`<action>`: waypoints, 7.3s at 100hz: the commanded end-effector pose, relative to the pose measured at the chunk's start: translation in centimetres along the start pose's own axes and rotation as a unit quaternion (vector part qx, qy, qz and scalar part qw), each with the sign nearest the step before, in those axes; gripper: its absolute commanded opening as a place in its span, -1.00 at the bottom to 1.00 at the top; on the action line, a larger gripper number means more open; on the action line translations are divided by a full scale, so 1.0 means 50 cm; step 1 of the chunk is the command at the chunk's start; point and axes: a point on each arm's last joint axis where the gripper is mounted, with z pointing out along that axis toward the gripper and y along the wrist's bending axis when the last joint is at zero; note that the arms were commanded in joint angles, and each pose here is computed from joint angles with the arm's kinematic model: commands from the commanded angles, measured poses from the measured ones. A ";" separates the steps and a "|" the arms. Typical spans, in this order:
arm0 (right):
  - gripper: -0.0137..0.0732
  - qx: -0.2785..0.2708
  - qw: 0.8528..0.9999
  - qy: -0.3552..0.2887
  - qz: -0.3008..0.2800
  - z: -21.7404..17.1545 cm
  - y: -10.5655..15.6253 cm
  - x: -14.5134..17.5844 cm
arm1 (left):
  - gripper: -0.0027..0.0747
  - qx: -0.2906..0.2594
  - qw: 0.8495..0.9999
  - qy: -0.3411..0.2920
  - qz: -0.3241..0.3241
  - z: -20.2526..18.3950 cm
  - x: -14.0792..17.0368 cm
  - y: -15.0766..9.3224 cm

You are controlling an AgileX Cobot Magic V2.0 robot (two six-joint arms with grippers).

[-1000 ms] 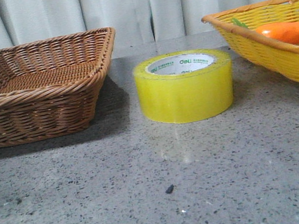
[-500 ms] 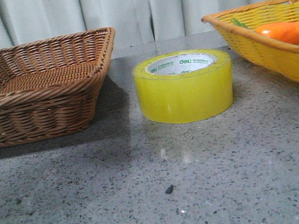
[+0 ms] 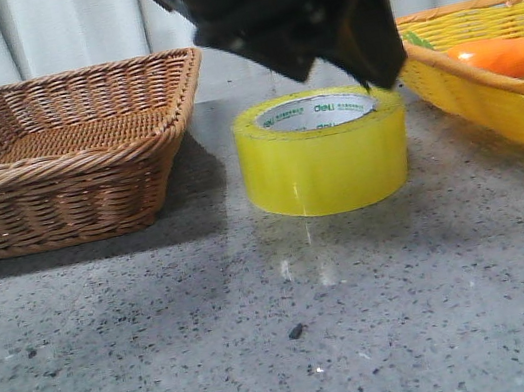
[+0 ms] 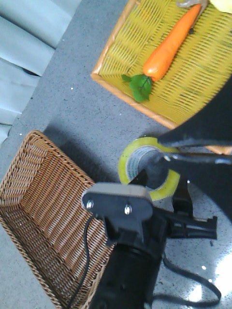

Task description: Transfer tape with both arms

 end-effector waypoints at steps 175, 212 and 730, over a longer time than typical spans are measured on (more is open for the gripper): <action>-0.86 0.009 1.000 0.002 -0.008 0.032 0.000 0.024 | -0.76 -0.142 0.989 -0.020 -0.027 -0.237 -0.047 0.199; -0.86 0.010 1.000 -0.018 -0.008 0.032 0.000 0.017 | -0.76 -0.148 0.987 -0.001 -0.060 -0.146 0.048 0.233; -0.86 0.300 0.852 -0.426 0.055 0.114 0.000 0.581 | -0.99 -0.383 0.848 -0.283 -0.233 -0.346 0.625 0.046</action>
